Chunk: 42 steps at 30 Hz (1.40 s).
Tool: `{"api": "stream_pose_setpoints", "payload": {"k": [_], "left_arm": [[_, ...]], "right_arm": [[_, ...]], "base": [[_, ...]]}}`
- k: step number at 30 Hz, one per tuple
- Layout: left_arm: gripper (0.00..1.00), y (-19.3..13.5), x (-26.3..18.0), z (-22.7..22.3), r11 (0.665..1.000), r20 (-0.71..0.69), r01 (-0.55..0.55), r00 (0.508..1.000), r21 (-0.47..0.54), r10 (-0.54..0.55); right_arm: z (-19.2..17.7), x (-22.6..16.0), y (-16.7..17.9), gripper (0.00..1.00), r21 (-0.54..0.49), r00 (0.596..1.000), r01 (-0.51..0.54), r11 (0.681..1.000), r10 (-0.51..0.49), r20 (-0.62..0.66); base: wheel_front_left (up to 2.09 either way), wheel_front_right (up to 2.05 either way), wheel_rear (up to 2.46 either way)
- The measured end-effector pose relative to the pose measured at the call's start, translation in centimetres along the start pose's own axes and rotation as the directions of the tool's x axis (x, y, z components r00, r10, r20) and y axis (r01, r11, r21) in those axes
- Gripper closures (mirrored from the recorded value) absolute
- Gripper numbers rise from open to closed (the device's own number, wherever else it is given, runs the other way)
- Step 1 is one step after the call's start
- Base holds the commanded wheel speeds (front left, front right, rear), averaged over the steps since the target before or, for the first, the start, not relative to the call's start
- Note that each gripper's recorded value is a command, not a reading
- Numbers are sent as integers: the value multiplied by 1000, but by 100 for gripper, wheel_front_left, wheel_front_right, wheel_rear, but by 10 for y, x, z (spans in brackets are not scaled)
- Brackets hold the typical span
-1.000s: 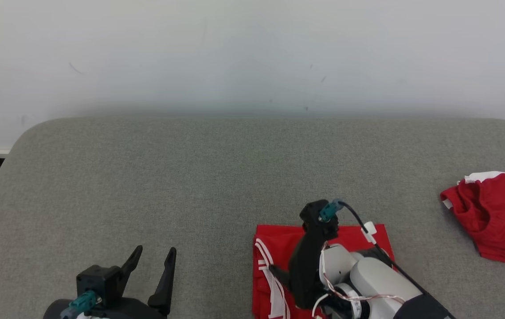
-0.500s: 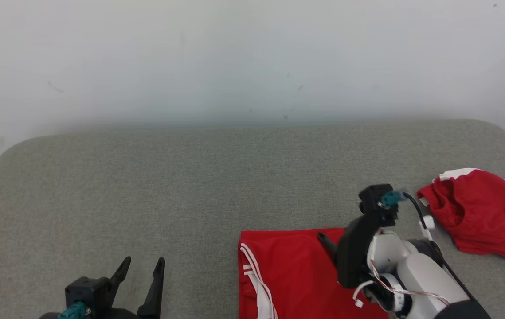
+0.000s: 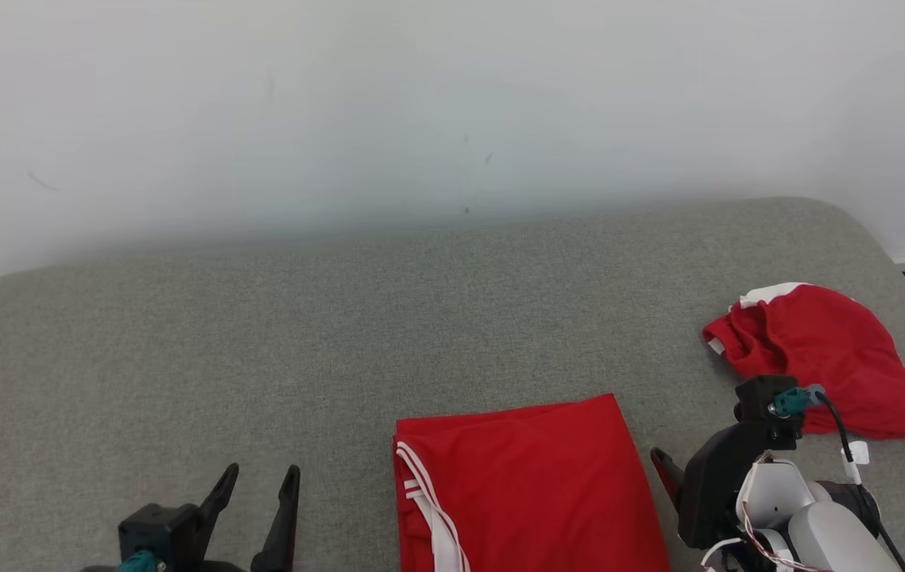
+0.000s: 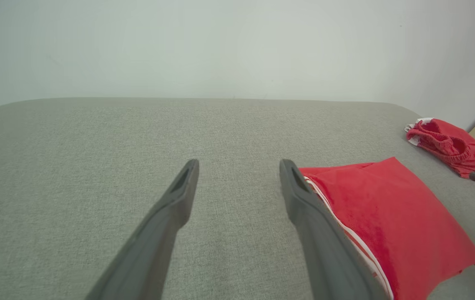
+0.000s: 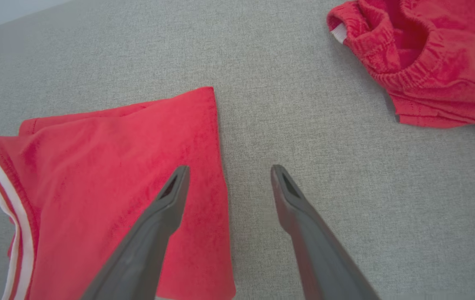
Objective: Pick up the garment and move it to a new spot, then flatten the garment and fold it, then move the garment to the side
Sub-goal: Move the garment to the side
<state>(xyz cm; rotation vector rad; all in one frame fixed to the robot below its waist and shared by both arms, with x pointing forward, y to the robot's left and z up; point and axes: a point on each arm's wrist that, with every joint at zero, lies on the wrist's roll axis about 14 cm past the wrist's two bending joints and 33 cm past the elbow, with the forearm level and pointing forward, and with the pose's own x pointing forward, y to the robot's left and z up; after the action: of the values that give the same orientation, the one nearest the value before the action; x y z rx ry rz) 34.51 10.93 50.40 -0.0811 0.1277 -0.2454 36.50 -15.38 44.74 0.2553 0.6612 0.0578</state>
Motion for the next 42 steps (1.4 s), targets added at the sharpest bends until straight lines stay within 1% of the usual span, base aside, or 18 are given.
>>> {"api": "stream_pose_setpoints", "payload": {"k": [6, 13, 14, 17, 24, 31, 35, 36, 37, 38, 39, 42], "left_arm": [[0, -7, 8, 7, 1000, 12, 26, 1000, 10, -27], [0, 3, 9, 6, 1000, 4, 0, 1000, 8, 0], [0, 3, 9, 6, 1000, 4, 0, 1000, 8, 0], [0, 7, 9, 4, 1000, -9, -8, 1000, 8, 8], [0, 18, 11, 2, 999, -17, -38, 999, 4, 38], [0, 26, 12, -1, 998, -29, -60, 998, 3, 60], [0, 32, 12, -3, 997, -35, -76, 997, 3, 76], [0, 32, 12, -4, 997, -37, -77, 996, 3, 77], [0, 33, 11, -4, 997, -38, -78, 996, 3, 79], [0, 33, 11, -4, 997, -39, -80, 996, 2, 80], [0, 33, 11, -5, 997, -40, -81, 996, 2, 81], [0, 34, 11, -6, 997, -44, -84, 996, 2, 84]], "right_arm": [[-15, 5, -5, 0, 34, 997, 19, 999, -16, -73], [-33, 18, 4, 0, 35, 984, 11, 999, -5, -177], [-33, 18, 4, 0, 35, 984, 11, 999, -5, -177], [-42, 26, 6, 0, 27, 972, 10, 1000, -4, -236], [-38, 41, 15, 0, -2, 958, -3, 1000, 2, -285], [-50, 53, 18, 0, -16, 932, 2, 1000, -7, -361], [-50, 58, 22, 1, -20, 923, -5, 1000, -3, -384], [-50, 59, 22, 35, -19, 922, -5, 1000, -3, -388], [-50, 60, 22, 60, -16, 921, -4, 1000, -3, -390], [-50, 60, 22, 75, -13, 921, -3, 1000, -3, -390], [-50, 61, 22, 100, -11, 920, -2, 1000, -2, -392], [-50, 61, 24, 100, -9, 918, -4, 1000, 1, -397]], "base": [[0, 0, 0], [0, 0, 0], [0, 0, 0], [0, 0, 0], [0, 0, 0], [0, 0, 0], [0, 0, 0], [0, 0, 0], [0, 0, 0], [0, 0, 0], [0, 0, 0], [0, 0, 0]]}}
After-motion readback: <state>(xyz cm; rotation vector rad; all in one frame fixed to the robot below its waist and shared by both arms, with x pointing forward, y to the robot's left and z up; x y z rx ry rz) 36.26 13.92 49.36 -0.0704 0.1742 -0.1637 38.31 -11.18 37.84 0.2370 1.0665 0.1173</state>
